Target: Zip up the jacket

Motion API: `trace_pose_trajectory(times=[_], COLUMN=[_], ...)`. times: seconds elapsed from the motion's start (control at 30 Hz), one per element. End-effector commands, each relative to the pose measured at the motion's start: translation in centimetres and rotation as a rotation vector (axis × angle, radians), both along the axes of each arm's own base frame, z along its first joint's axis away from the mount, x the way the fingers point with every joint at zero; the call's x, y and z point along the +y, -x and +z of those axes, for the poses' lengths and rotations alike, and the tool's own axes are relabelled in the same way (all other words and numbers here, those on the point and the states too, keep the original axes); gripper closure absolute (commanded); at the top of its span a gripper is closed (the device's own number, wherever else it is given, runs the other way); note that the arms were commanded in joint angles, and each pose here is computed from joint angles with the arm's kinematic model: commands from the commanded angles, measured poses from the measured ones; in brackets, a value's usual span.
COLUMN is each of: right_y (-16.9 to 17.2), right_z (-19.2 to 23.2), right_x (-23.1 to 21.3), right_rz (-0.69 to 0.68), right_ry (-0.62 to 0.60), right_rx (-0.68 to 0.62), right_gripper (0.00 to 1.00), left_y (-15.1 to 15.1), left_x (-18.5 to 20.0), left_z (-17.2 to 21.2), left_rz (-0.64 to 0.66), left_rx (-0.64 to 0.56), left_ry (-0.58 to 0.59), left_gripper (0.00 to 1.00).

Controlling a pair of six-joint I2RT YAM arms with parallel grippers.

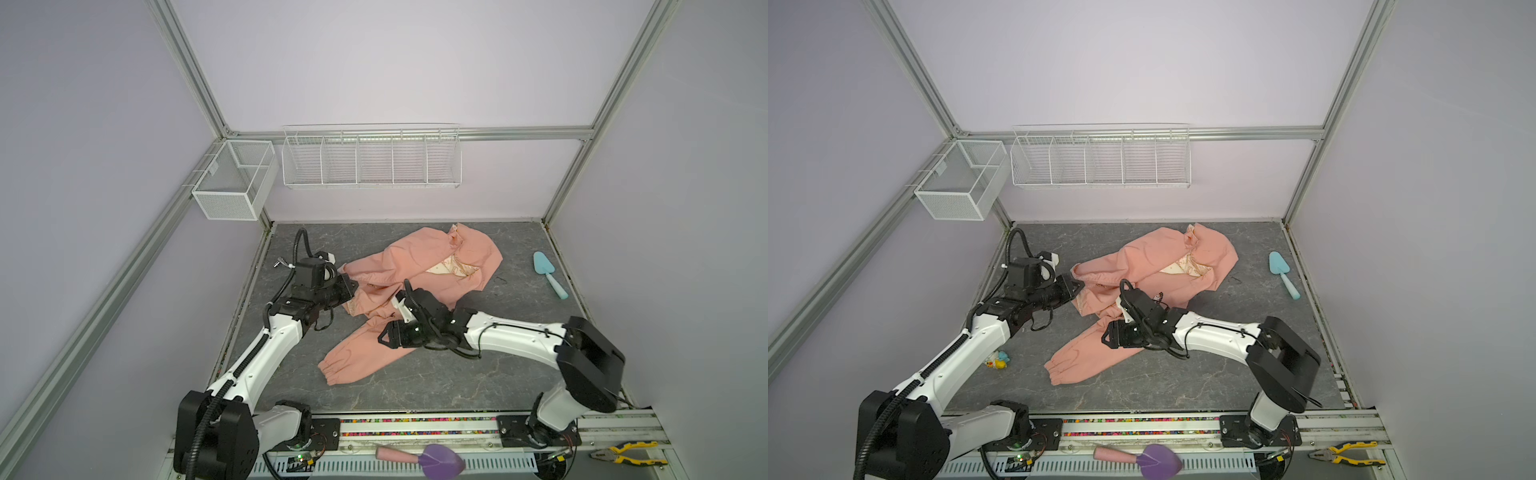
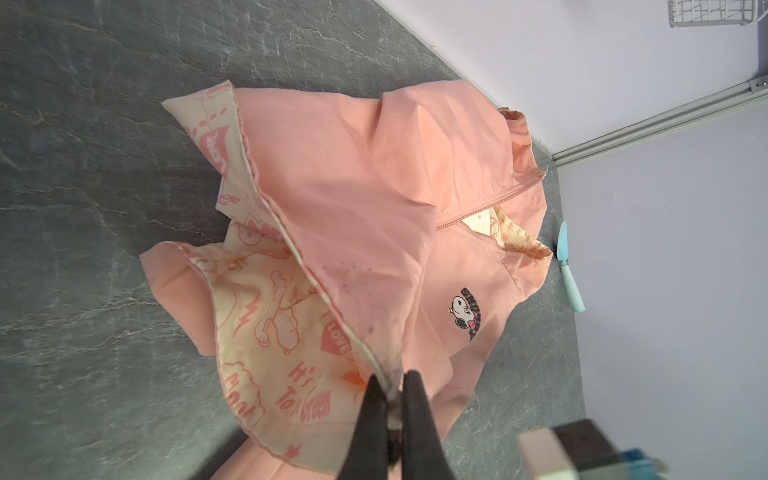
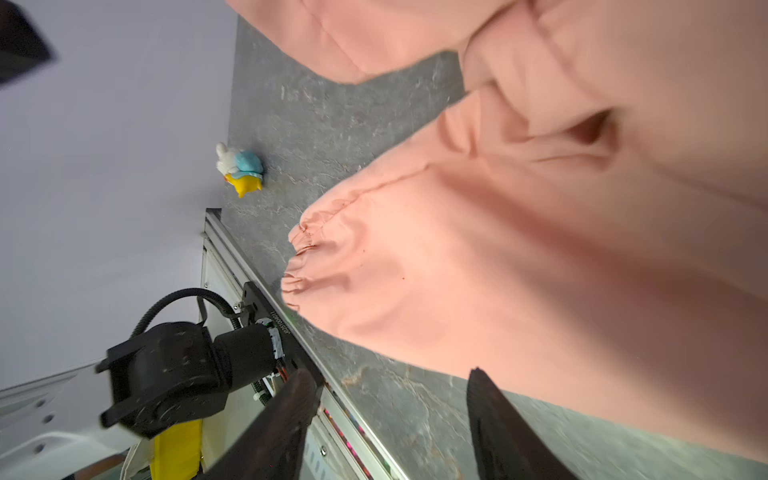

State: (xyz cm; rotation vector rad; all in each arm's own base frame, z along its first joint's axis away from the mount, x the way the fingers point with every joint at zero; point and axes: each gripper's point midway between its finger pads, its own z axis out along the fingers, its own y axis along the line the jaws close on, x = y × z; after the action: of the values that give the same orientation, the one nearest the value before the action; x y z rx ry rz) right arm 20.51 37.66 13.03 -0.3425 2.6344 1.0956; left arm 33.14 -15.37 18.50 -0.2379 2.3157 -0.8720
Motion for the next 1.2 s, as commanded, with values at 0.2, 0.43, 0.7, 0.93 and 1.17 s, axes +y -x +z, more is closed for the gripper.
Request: trace_pose_trajectory(times=[0.2, 0.43, 0.7, 0.93, 1.17], right_y=[-6.2, -14.2, -22.3, -28.7, -33.6], right_z=[2.9, 4.5, 2.8, -0.7, -2.5], right_x=[-11.3, -17.2, -17.5, -19.3, -20.3], right_rz=[-0.229, -0.492, -0.567, -0.68, -0.734], right_ry=[0.156, 0.133, 0.12, 0.016, -0.018], right_rx=[-0.128, -0.126, -0.1, -0.044, -0.042], right_gripper=[0.35, 0.37, 0.43, 0.43, 0.44], left_y=[0.9, 1.9, 2.6, 2.1, 1.8], left_x=[0.7, 0.9, 1.3, 1.3, 1.1], left_z=[-0.1, -1.8, -2.9, -3.5, -4.0], left_rz=[0.016, 0.024, 0.037, 0.041, 0.036], left_rx=[-0.008, 0.035, 0.054, 0.063, 0.078], left_ry=[-0.031, -0.02, -0.027, -0.038, -0.034], left_gripper=[1.0, 1.0, 1.0, 1.0, 1.0])
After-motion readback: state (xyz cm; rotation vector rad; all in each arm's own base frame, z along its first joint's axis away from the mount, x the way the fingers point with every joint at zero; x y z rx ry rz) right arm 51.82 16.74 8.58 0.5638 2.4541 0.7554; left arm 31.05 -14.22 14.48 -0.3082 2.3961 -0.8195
